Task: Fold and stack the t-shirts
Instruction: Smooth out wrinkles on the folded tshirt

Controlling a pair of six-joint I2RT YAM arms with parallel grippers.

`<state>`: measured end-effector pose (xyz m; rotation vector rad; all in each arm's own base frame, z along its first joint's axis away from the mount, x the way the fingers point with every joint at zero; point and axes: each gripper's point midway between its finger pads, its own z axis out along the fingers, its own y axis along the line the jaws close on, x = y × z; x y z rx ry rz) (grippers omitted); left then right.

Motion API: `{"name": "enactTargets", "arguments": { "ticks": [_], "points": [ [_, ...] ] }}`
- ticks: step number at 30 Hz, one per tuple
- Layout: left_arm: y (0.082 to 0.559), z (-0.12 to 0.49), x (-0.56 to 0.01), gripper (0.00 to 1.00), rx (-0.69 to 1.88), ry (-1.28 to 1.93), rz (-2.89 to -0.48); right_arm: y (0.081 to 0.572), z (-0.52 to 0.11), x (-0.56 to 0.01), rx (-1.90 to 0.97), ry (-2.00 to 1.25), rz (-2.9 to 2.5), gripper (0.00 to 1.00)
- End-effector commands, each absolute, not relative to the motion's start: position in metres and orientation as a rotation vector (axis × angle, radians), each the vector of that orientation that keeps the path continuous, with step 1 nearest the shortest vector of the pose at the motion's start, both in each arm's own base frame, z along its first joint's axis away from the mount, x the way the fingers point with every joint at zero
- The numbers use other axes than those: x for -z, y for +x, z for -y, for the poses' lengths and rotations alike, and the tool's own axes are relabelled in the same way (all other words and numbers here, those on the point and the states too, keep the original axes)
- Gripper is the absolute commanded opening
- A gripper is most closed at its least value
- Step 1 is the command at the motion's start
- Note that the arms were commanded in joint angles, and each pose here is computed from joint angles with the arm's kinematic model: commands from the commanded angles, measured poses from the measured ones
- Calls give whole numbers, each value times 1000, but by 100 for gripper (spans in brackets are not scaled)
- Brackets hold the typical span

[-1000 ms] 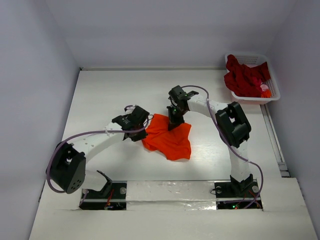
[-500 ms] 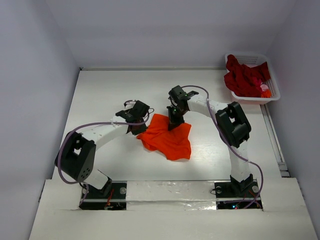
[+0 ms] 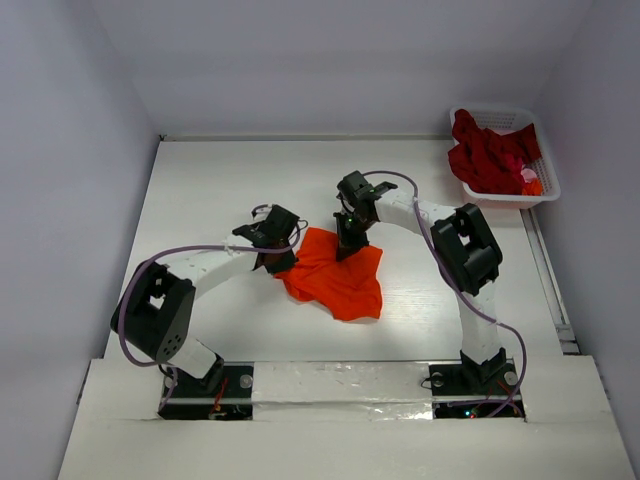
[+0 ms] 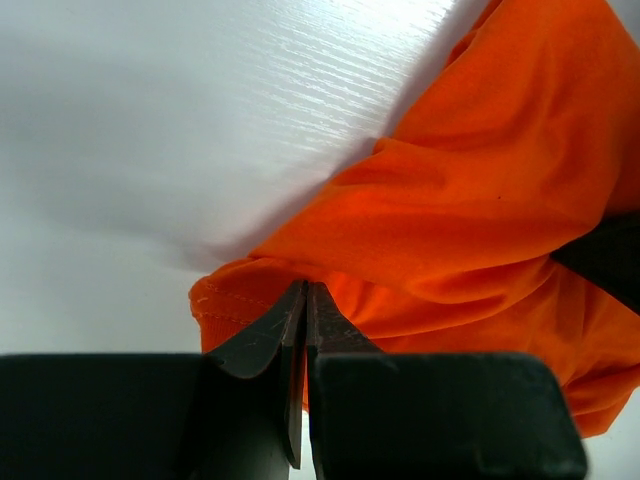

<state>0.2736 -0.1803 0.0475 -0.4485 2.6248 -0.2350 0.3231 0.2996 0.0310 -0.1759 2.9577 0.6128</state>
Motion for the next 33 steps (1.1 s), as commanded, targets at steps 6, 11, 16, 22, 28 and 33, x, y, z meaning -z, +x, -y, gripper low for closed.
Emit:
{"name": "enactTargets", "arguments": {
  "ticks": [6, 11, 16, 22, 28, 33],
  "points": [
    [255, 182, -21, 0, 220, -394, -2755, 335, -293, -32, -558, -189, -2919, 0],
    [236, 170, -1, 0, 125, -370, -2849, 334, -293, -35, -564, -186, -2917, 0],
    [222, 160, 7, 0, 78, -372, -2880, 335, -294, -40, -572, -172, -2909, 0],
    [206, 147, 9, 0, 28, -389, -2899, 340, -293, -40, -568, -131, -2910, 0],
    [195, 140, 6, 0, 27, -402, -2899, 349, -285, -30, -597, -44, -2935, 0],
    [187, 136, 5, 0, 33, -406, -2908, 360, -280, -30, -592, -20, -2926, 0]
  ]
}}
